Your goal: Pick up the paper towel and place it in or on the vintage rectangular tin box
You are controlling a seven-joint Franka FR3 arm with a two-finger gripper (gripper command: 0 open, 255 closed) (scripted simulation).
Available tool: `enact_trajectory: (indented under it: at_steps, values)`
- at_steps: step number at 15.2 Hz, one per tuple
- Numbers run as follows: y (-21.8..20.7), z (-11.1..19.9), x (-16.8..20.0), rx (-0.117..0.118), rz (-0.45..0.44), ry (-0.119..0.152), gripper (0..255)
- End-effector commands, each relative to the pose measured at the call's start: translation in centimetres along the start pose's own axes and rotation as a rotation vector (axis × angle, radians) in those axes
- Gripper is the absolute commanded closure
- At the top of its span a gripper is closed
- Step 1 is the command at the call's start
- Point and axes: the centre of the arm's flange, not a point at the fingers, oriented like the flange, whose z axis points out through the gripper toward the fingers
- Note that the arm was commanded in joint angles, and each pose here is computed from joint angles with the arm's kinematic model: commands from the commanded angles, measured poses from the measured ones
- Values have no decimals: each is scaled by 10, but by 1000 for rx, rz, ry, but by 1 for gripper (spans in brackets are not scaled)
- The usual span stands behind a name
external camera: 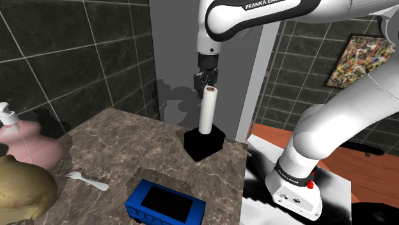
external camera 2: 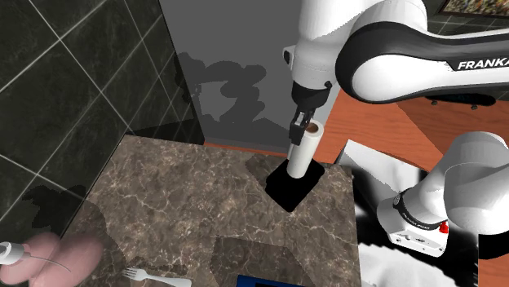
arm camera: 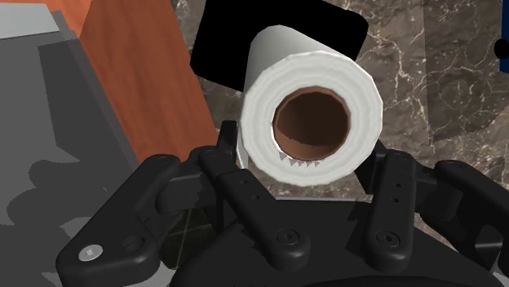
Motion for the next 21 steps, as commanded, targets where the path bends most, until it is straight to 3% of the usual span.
enact_trajectory:
  at_steps: [1, 6, 7, 12, 16, 21]
  values:
    - [0, 1, 0, 0, 0, 1, 255]
    - [0, 1, 0, 0, 0, 1, 255]
    - [0, 1, 0, 0, 0, 1, 0]
    - [0, 1, 0, 0, 0, 1, 0]
    - [0, -49, 0, 0, 0, 1, 0]
    - [0, -49, 0, 0, 0, 1, 0]
